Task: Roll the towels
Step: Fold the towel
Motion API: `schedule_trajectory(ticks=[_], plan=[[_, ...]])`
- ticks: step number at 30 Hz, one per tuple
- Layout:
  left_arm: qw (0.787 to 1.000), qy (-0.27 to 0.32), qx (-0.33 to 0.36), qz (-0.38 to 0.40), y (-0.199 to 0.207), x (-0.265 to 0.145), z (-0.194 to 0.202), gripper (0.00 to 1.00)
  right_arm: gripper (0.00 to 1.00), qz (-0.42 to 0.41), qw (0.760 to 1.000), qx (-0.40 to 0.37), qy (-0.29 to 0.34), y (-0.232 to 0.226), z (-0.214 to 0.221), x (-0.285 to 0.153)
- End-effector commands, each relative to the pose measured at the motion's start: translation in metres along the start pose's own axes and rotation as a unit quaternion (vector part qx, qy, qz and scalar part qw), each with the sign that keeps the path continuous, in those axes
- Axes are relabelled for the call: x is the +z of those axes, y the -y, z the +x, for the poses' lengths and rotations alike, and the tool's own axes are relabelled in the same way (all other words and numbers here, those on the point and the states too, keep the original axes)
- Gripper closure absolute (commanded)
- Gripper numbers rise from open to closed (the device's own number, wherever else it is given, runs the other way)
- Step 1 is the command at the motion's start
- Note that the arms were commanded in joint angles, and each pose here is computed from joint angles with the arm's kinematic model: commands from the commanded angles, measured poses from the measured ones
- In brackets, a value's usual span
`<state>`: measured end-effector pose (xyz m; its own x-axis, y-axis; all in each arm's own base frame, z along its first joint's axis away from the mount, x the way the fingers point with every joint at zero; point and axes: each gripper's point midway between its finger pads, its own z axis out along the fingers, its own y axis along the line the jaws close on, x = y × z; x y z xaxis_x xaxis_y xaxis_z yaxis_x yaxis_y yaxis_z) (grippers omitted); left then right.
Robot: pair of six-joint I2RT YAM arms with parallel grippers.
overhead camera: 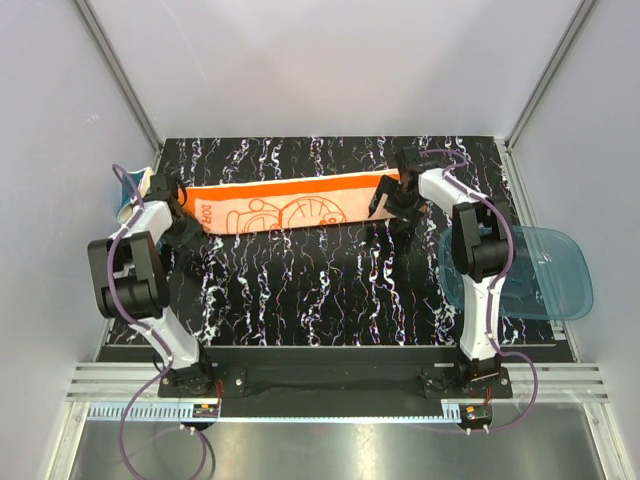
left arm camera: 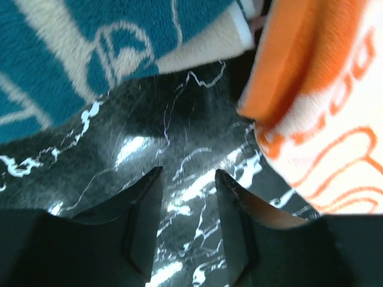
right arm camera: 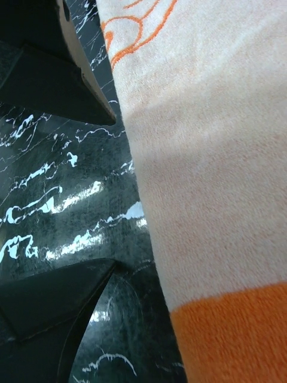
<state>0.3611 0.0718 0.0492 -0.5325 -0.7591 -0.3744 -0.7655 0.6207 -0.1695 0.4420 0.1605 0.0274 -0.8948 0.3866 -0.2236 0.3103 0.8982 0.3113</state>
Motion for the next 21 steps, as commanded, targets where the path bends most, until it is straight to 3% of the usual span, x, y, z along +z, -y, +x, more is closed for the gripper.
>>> schedule_trajectory(ticks=[1,8,21], plan=[[0.998,0.054,-0.02,0.01,0.017,0.002,-0.037,0.53,0.0,-0.009,1.0,-0.001,0.015,0.005,-0.017,0.0],[0.998,0.061,-0.018,0.007,0.027,0.025,-0.047,0.46,0.01,-0.011,1.0,0.011,0.009,0.02,-0.02,0.007],[0.997,0.074,-0.004,0.035,0.052,0.042,-0.045,0.49,0.02,-0.007,1.0,0.023,-0.004,0.038,-0.018,0.025]])
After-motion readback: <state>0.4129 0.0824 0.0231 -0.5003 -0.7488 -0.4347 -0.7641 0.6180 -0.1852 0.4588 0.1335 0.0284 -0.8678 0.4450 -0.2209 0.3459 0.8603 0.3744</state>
